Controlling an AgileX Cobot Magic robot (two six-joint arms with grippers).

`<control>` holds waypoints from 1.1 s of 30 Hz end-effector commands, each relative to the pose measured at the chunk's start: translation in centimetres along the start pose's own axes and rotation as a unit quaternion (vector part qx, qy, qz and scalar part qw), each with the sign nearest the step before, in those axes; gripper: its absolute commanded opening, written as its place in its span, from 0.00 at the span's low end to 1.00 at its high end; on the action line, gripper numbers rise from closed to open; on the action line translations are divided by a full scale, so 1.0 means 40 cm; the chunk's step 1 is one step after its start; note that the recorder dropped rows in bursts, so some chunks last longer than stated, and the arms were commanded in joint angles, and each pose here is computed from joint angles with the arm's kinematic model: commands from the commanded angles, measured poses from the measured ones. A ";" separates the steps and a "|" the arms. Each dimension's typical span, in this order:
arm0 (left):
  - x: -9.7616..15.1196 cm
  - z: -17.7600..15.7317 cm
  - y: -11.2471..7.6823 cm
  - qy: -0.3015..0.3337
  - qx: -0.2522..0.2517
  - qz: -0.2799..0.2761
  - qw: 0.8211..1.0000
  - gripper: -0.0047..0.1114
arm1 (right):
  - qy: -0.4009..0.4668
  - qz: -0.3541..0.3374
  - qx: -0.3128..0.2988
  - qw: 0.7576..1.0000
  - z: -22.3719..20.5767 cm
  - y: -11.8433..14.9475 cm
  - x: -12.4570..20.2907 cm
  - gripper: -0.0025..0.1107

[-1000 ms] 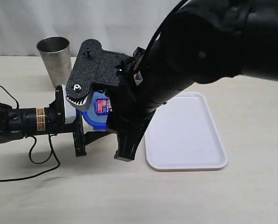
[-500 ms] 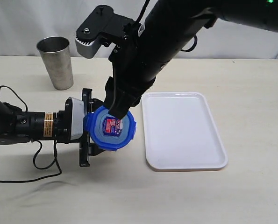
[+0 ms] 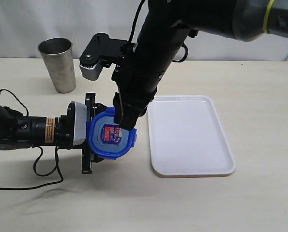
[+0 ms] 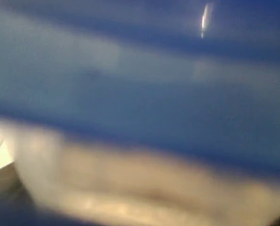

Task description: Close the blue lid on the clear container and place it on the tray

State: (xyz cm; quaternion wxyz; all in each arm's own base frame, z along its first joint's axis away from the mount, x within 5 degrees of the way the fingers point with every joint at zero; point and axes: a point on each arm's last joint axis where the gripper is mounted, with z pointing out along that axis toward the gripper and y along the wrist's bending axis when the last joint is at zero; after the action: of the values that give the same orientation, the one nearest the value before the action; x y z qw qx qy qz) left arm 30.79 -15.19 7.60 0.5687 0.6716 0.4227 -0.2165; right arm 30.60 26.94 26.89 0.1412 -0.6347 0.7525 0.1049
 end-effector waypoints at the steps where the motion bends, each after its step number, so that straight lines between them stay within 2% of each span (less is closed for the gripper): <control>1: -0.013 0.000 0.016 -0.012 -0.024 -0.034 0.999 0.04 | 0.014 0.013 -0.038 0.999 0.048 0.005 0.004 0.31; 6: -0.013 0.000 0.016 -0.013 -0.023 -0.061 0.998 0.04 | 0.059 0.032 -0.031 0.997 0.109 -0.016 0.024 0.31; 12: -0.013 0.000 0.016 -0.014 -0.023 -0.075 0.997 0.04 | 0.070 0.032 -0.088 0.993 0.146 -0.002 0.030 0.31; 17: -0.014 0.000 0.015 -0.014 -0.021 -0.088 0.996 0.04 | 0.070 0.033 -0.095 0.992 0.156 -0.002 0.031 0.31; 20: -0.014 0.000 0.015 -0.014 -0.021 -0.088 0.996 0.04 | 0.075 0.025 -0.074 0.994 0.148 -0.009 0.032 0.31; 24: -0.013 0.000 0.016 -0.014 -0.024 -0.108 0.994 0.04 | 0.060 0.029 0.008 0.998 0.102 -0.034 0.025 0.31; 27: -0.011 0.000 0.022 -0.013 -0.036 -0.157 0.987 0.04 | 0.034 0.034 0.048 0.998 0.054 -0.040 0.016 0.31; 33: -0.004 -0.006 0.035 -0.014 -0.064 -0.271 0.960 0.04 | -0.012 0.080 0.098 0.992 -0.035 -0.061 0.023 0.31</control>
State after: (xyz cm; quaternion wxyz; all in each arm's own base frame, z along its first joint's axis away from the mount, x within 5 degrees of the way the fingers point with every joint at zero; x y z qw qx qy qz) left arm 31.70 -14.95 7.71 0.5361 0.5476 0.5696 -0.2972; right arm 32.21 26.30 27.78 0.1969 -0.5754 0.7909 0.0682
